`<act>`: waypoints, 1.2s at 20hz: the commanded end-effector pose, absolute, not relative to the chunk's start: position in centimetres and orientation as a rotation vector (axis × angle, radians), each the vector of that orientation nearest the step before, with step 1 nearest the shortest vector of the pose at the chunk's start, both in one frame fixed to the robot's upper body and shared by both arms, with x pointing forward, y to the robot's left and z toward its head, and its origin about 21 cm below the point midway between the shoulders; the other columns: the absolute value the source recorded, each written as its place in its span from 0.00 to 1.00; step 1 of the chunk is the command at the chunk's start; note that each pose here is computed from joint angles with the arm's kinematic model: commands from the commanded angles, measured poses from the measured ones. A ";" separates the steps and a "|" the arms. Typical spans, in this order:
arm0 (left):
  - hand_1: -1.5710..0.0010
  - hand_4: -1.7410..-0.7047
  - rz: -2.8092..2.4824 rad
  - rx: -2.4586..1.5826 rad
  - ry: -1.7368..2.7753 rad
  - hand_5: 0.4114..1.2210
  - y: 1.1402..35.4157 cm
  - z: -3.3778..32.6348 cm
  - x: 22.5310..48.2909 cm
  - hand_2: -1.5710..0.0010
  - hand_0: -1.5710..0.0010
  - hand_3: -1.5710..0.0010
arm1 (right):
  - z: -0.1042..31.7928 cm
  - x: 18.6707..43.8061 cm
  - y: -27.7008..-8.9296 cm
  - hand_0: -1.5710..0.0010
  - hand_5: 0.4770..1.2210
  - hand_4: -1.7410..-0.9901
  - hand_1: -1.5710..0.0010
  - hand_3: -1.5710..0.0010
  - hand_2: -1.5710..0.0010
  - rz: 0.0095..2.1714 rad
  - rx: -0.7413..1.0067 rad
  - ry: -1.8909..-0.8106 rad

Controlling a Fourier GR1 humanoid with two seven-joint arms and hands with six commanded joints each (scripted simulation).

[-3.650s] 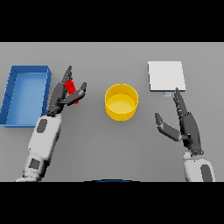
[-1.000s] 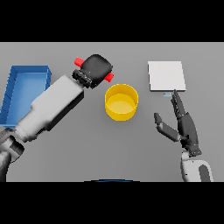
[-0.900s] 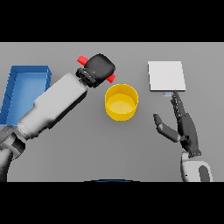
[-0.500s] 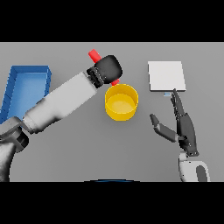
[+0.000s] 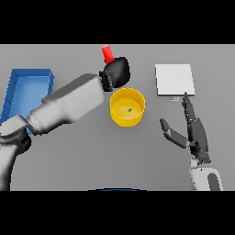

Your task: Pick up the red beaker and tilt it to pour out 1 green nut into yellow bowl. Pick up the yellow bowl and place it on the metallic measuring scale.

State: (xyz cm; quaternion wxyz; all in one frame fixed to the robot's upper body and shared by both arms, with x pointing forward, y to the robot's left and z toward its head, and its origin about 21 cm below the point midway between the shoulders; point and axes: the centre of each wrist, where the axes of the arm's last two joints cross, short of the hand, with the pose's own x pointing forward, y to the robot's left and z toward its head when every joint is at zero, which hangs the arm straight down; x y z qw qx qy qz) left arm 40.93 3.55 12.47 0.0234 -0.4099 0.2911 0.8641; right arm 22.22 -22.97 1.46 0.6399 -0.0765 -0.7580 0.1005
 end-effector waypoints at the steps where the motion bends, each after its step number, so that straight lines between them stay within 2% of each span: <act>1: 0.00 0.01 2.657 -1.257 0.873 1.00 3.5 12.5 41.0 0.00 0.00 0.00 | 1.1 22.2 -22.8 1.00 0.14 0.81 1.00 1.00 1.00 0.223 -0.157 -1.721; 4: 0.00 0.01 2.572 -1.265 0.794 1.00 2.2 12.9 40.5 0.00 0.00 0.00 | 1.3 22.0 -22.7 1.00 0.13 0.81 1.00 1.00 1.00 0.223 -0.152 -1.731; 6: 0.00 0.01 2.496 -1.274 0.751 1.00 1.3 14.2 40.5 0.00 0.00 0.00 | 1.1 22.1 -22.2 1.00 0.13 0.81 1.00 1.00 1.00 0.215 -0.161 -1.727; 7: 0.00 0.01 2.477 -1.282 0.736 1.00 0.7 15.3 40.6 0.00 0.00 0.00 | 1.2 22.2 -22.6 1.00 0.13 0.80 1.00 1.00 1.00 0.218 -0.173 -1.722; 10: 0.00 0.01 2.390 -1.395 0.689 1.00 0.4 21.0 41.9 0.00 0.00 0.00 | 1.6 22.4 -22.5 1.00 0.12 0.81 1.00 1.00 1.00 0.220 -0.170 -1.740; 12: 0.00 0.02 2.397 -1.506 0.761 1.00 1.4 24.6 43.1 0.00 0.00 0.00 | 1.4 22.4 -22.4 1.00 0.10 0.81 1.00 1.00 1.00 0.221 -0.163 -1.746; 16: 0.00 0.02 2.418 -1.811 1.021 1.00 4.8 31.4 45.1 0.00 0.00 0.00 | 1.3 22.7 -22.3 1.00 0.11 0.85 1.00 1.00 1.00 0.232 -0.116 -1.744; 19: 0.00 0.01 2.554 -2.041 1.520 1.00 10.7 35.3 46.7 0.00 0.00 0.04 | 1.2 23.0 -22.3 1.00 0.13 0.85 1.00 1.00 1.00 0.249 -0.123 -1.749; 21: 0.00 0.01 2.598 -2.117 1.959 1.00 16.0 36.2 47.6 0.00 0.00 0.04 | 1.1 23.3 -21.8 1.00 0.14 0.83 1.00 1.00 1.00 0.241 -0.103 -1.744; 24: 0.00 0.00 2.464 -2.137 2.586 1.00 22.6 34.9 48.2 0.00 0.00 0.02 | 1.3 23.1 -22.1 1.00 0.16 0.83 1.00 1.00 1.00 0.261 -0.113 -1.765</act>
